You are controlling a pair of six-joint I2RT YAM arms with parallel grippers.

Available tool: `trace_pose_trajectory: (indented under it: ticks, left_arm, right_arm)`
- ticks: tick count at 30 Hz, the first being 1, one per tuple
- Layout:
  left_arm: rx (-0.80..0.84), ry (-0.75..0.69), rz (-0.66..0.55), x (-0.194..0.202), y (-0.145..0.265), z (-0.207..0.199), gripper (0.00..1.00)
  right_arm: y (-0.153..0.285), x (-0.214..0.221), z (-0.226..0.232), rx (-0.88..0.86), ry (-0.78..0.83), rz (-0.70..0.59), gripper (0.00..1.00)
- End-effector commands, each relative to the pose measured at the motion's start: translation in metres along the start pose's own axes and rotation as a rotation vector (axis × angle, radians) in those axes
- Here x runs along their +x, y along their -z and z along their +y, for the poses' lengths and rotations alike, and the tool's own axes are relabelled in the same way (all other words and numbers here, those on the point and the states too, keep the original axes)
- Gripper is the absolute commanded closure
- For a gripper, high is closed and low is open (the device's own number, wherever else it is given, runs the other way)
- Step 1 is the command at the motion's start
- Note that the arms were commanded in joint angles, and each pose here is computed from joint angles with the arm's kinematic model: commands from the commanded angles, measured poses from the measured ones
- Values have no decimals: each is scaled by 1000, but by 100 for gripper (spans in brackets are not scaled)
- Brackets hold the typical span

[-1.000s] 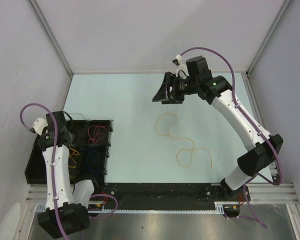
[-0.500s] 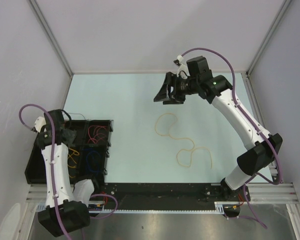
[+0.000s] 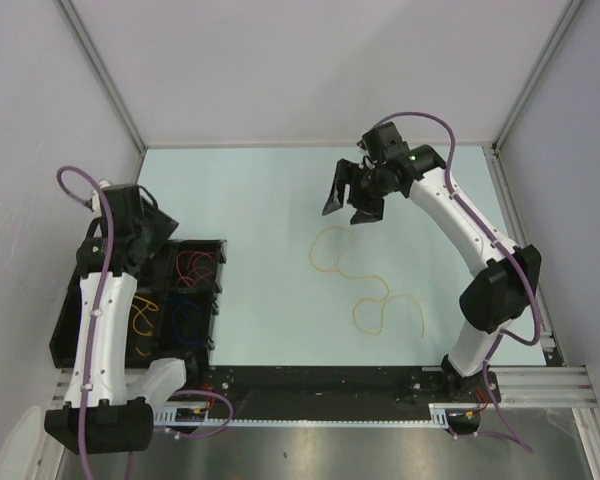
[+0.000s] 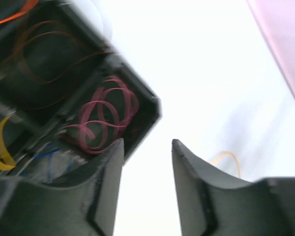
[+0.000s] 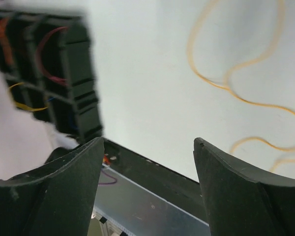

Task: Untangle the cables

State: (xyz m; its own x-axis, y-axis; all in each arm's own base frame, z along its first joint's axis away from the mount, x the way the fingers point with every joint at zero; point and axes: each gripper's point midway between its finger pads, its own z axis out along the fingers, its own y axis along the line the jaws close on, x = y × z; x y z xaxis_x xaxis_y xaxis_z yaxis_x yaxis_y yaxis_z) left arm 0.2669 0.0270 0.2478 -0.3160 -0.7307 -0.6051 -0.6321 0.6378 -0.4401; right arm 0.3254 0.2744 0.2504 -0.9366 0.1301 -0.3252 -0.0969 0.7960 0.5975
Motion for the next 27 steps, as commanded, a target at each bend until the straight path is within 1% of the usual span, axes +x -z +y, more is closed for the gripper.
trace_pose_trajectory:
  ticks: [1, 2, 4, 5, 7, 8, 11, 15, 17, 19, 20, 21, 24, 26, 27]
  left_arm:
    - [276, -94, -16, -4, 24, -70, 47]
    - [303, -110, -10, -2, 25, -78, 41]
    - [369, -162, 4, 6, 32, -98, 34]
    - [385, -179, 9, 9, 34, -103, 31]
    - [421, -219, 16, 17, 39, -114, 26]
    - [437, -228, 21, 19, 41, -117, 20]
    - [480, -264, 61, 32, 44, -125, 16]
    - [496, -305, 92, 43, 48, -125, 16]
    - [502, -310, 94, 43, 52, -123, 17]
    - [510, -315, 85, 41, 58, -121, 17]
    - [532, -321, 103, 44, 62, -123, 17]
    - [545, -326, 97, 42, 67, -124, 17]
    - [566, -341, 88, 38, 78, -124, 18]
    - [551, -343, 79, 35, 83, -119, 18]
    - [556, -350, 68, 32, 87, -119, 18]
  right_arm:
    - [-10, 31, -69, 297, -70, 125, 21]
    - [-13, 36, -73, 302, -72, 135, 21]
    - [-22, 51, -89, 329, -99, 168, 21]
    - [-25, 49, -88, 309, -92, 150, 21]
    - [-33, 54, -93, 312, -91, 158, 21]
    - [-40, 51, -96, 314, -86, 152, 21]
    - [-55, 45, -106, 345, -78, 148, 21]
    - [-74, 38, -114, 366, -99, 154, 22]
    - [-83, 31, -115, 349, -121, 135, 22]
    - [-98, 29, -121, 337, -145, 148, 23]
    - [-103, 26, -121, 335, -160, 150, 24]
    - [-112, 27, -128, 345, -170, 163, 25]
    - [-129, 14, -131, 352, -165, 148, 27]
    - [-136, 11, -133, 360, -167, 157, 29]
    - [-138, 4, -132, 360, -164, 149, 32]
